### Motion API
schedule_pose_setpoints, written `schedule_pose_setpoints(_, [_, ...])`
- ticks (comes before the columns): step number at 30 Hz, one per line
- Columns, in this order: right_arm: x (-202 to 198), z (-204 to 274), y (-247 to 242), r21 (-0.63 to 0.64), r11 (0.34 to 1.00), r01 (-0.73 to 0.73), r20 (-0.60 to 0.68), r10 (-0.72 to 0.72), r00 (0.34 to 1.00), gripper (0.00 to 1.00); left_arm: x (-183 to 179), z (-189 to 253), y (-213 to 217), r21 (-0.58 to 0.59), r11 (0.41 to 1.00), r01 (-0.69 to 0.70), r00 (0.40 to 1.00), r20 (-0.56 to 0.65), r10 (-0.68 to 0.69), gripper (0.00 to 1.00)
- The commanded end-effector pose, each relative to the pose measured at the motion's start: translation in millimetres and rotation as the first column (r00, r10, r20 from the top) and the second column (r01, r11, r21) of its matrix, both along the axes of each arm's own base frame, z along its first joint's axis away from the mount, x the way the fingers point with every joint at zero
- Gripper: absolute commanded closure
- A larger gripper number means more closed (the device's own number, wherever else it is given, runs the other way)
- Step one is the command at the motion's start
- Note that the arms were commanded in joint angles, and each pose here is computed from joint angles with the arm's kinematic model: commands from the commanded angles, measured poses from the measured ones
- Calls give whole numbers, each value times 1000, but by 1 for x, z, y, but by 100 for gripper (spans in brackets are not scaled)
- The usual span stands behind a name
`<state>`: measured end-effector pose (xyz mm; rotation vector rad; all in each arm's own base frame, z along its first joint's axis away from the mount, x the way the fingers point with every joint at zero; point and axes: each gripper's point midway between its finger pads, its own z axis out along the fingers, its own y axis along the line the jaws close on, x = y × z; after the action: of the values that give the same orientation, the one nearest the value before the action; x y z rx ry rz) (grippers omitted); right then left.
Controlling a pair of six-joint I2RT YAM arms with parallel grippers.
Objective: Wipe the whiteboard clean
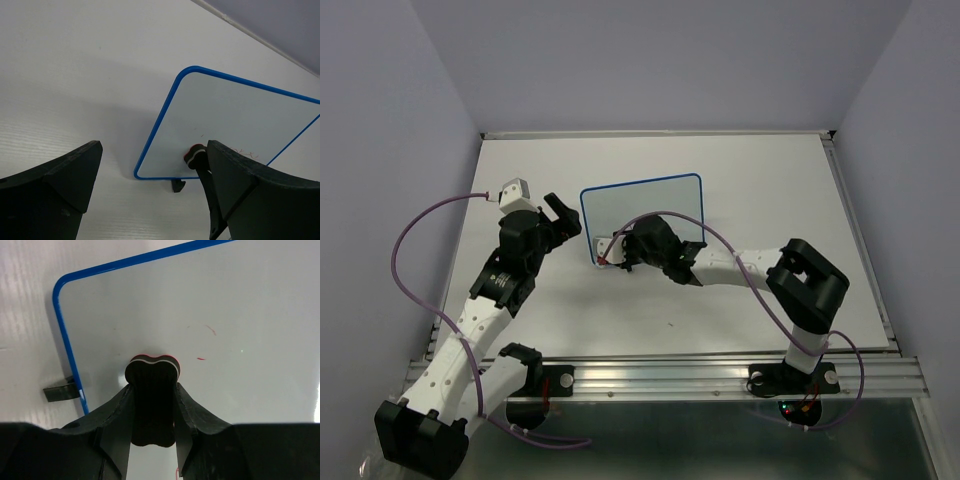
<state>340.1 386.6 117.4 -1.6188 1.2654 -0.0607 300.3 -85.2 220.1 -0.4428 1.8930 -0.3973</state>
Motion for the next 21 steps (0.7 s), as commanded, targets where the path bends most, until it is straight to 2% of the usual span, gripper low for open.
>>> schedule_pose_setpoints(1, [-10, -21, -5, -93, 995, -37, -67, 31, 997, 98, 3, 13, 0, -8, 1000, -9, 999, 38, 9, 1])
schedule_pose_setpoints(5, [-7, -1, -1, -27, 1000, -8, -67, 7, 998, 99, 5, 14, 0, -9, 1000, -12, 999, 39, 13, 1])
schedule_pose_setpoints(10, [2, 52, 2, 145, 988, 60, -1, -61, 998, 99, 8, 17, -2, -16, 1000, -8, 999, 50, 9, 1])
schedule_pose_setpoints(13, [23, 78, -5, 244, 954, 172, 1, -178, 984, 99, 11, 18, -3, -26, 1000, -10, 998, 60, 11, 1])
schedule_pose_setpoints(14, [32, 93, -8, 289, 929, 232, 3, -243, 970, 99, 12, 18, -4, -31, 999, -11, 998, 62, 13, 1])
schedule_pose_setpoints(16, [37, 101, -9, 379, 869, 317, -76, -312, 947, 99, 16, 22, -6, -45, 999, -11, 997, 80, 14, 1])
schedule_pose_setpoints(21, [26, 112, -2, 553, 687, 471, -354, -318, 880, 99, 26, 37, -8, -52, 999, -11, 992, 124, 17, 1])
